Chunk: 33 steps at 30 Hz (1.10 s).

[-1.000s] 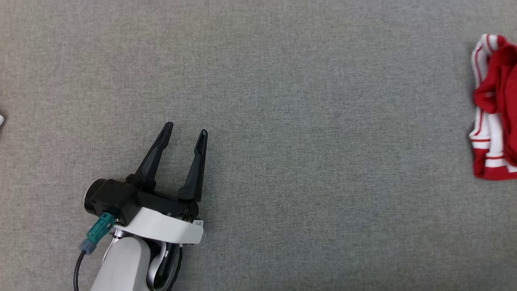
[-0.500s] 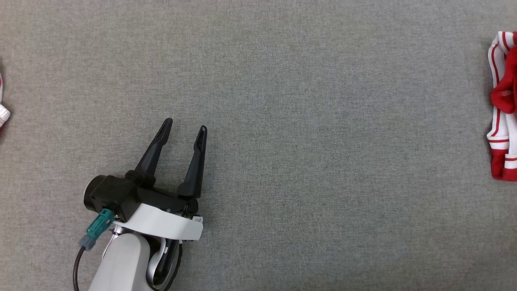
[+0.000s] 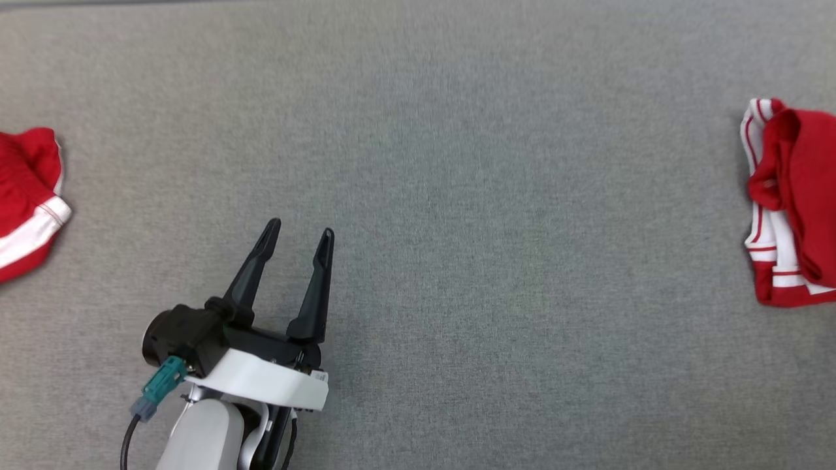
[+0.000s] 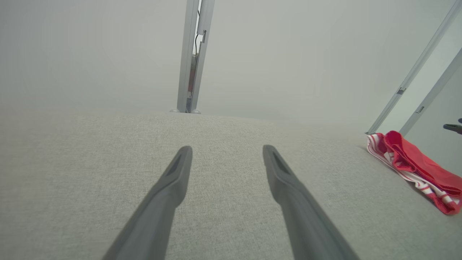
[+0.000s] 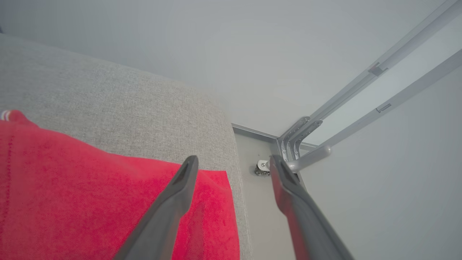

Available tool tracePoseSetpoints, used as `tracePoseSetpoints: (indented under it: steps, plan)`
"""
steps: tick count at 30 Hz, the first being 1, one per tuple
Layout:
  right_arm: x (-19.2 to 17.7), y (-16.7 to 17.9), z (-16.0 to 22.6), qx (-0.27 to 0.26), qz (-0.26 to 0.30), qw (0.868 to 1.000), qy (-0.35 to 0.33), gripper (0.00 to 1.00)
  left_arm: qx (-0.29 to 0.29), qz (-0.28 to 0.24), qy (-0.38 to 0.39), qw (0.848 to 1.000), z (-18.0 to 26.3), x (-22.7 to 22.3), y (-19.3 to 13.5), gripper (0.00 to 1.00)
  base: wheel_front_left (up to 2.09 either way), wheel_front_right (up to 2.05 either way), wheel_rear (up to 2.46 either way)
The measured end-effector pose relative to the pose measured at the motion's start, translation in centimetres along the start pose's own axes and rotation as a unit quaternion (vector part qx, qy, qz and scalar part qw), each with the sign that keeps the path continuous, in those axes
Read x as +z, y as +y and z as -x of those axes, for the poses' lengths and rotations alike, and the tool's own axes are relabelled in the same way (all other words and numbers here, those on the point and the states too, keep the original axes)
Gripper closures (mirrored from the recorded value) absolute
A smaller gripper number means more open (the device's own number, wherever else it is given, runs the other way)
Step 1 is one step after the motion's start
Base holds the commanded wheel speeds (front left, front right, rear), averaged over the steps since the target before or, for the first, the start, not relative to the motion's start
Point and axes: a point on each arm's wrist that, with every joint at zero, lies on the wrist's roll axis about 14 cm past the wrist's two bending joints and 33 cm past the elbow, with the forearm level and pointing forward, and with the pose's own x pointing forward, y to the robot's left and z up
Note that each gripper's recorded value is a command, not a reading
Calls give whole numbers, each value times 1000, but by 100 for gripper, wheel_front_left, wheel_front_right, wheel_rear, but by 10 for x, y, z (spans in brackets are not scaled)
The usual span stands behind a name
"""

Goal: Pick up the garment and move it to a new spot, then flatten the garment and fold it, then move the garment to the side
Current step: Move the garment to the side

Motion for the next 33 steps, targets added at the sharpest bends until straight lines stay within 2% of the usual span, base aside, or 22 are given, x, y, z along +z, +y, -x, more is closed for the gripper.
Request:
tracePoseSetpoints:
  steps: [6, 10, 13, 18, 19, 20, 25, 30, 33]
  plan:
    - [74, 34, 20, 46, -42, 991, -115, 0, 5, -6, -29, 1000, 19, 27, -5, 0, 0, 0, 0]
    - [102, 52, 50, 70, -75, 979, -177, 0, 18, -10, -54, 998, 36, 46, -4, 0, 0, 0, 0]
    - [122, 65, 76, 82, -112, 964, -225, 0, 29, -14, -74, 997, 48, 61, -2, 0, 0, 0, 0]
    - [142, 103, 129, 115, -151, 935, -300, 0, 38, -20, -98, 994, 70, 77, -4, 0, 0, 0, 0]
    - [146, 105, 140, 114, -157, 929, -315, 0, 38, -21, -104, 994, 72, 81, -5, 0, 0, 0, 0]
    - [146, 105, 140, 114, -157, 929, -315, 0, 38, -21, -104, 994, 72, 81, -5, 0, 0, 0, 0]
    - [151, 122, 184, 113, -220, 898, -365, 0, 40, -22, -118, 992, 83, 89, -7, 0, 0, 0, 0]
    - [141, 149, 217, 121, -262, 881, -375, 0, 52, -17, -113, 992, 96, 84, -5, 0, 0, 0, 0]
    - [133, 161, 227, 127, -251, 885, -372, 0, 59, -16, -104, 993, 103, 77, -2, 0, 0, 0, 0]
